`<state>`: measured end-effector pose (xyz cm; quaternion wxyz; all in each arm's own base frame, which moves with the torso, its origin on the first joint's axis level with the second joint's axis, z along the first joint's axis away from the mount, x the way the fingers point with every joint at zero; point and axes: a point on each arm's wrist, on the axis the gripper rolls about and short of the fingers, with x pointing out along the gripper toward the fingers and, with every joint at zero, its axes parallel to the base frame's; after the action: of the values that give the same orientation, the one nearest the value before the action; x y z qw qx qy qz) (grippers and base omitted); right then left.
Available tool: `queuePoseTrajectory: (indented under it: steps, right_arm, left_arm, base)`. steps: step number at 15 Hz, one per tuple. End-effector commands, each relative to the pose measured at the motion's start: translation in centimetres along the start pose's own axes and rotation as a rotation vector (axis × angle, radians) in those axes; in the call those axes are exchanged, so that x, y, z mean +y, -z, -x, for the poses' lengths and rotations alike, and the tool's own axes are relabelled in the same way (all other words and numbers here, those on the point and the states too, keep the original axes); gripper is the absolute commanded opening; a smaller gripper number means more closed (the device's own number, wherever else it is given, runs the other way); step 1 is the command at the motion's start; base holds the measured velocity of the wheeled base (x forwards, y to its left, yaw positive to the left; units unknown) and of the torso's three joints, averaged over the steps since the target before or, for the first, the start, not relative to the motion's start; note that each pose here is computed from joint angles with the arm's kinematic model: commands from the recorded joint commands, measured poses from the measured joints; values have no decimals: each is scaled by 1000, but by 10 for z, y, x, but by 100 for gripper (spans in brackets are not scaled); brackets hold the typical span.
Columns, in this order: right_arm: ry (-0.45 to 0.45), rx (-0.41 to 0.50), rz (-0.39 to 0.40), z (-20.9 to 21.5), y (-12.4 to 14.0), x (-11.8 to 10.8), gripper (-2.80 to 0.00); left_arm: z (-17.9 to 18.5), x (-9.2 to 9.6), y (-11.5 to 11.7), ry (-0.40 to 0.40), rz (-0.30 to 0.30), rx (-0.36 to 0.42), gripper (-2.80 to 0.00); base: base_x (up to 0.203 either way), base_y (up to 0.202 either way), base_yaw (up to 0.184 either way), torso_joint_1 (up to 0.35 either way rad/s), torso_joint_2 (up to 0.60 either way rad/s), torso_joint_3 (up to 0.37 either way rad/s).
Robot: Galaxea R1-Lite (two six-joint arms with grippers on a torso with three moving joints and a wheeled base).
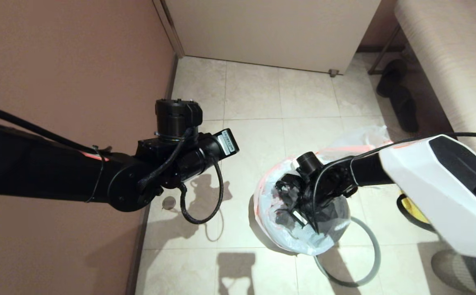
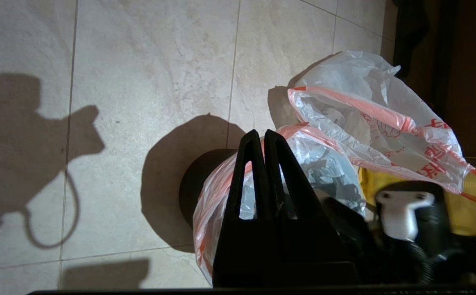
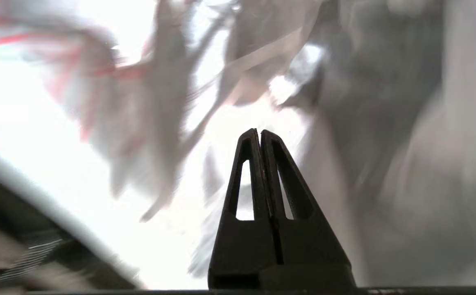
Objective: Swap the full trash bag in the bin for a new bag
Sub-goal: Put the new garbage bag on the trash can, then place the trash can ring on the trash can
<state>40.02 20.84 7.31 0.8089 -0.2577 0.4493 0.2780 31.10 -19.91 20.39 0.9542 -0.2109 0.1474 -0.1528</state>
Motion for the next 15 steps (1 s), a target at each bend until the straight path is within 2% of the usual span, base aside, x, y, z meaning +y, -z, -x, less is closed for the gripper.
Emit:
queuePoseTrajectory:
  steps: [1,3,4,6,7,9,10,12,14,15]
  right_arm:
    - [7,-77,-86,59,7,5,-280]
    - [-1,-145,-169,85,29,13,-280]
    - [8,-205,-240,100,34,12,-280]
    - [49,-265,-459,110,44,-17,-280]
    - [66,-261,-510,104,47,-29,-280]
    - [146,-211,-629,84,68,-75,-280]
    - [203,-171,-676,80,84,-89,-280]
    - [309,-47,-737,58,118,-105,-280]
    - [366,16,-787,28,150,-133,-280]
    - [397,36,-774,18,166,-147,-280]
  left_arm:
    - [-4,2,3,-6,3,7,-280]
    - [-16,7,16,-26,-2,45,-280]
    - [-25,11,27,-39,-7,73,-280]
    - [-50,24,60,-72,-21,145,-280]
    - [-65,31,77,-89,-26,175,-280]
    - [-92,50,116,-136,-37,250,-280]
    - [-95,54,127,-146,-37,272,-280]
    - [-87,49,125,-135,-25,271,-280]
    - [-89,54,139,-150,-29,304,-280]
    - [-86,52,137,-144,-28,305,-280]
  base:
    - [0,0,0,0,0,0]
    - [0,0,0,0,0,0]
    - [0,0,0,0,0,0]
    - [0,0,0,0,0,0]
    - [0,0,0,0,0,0]
    - [0,0,0,0,0,0]
    - [0,0,0,0,0,0]
    - [0,0,0,0,0,0]
    - [0,0,0,0,0,0]
    - [0,0,0,0,0,0]
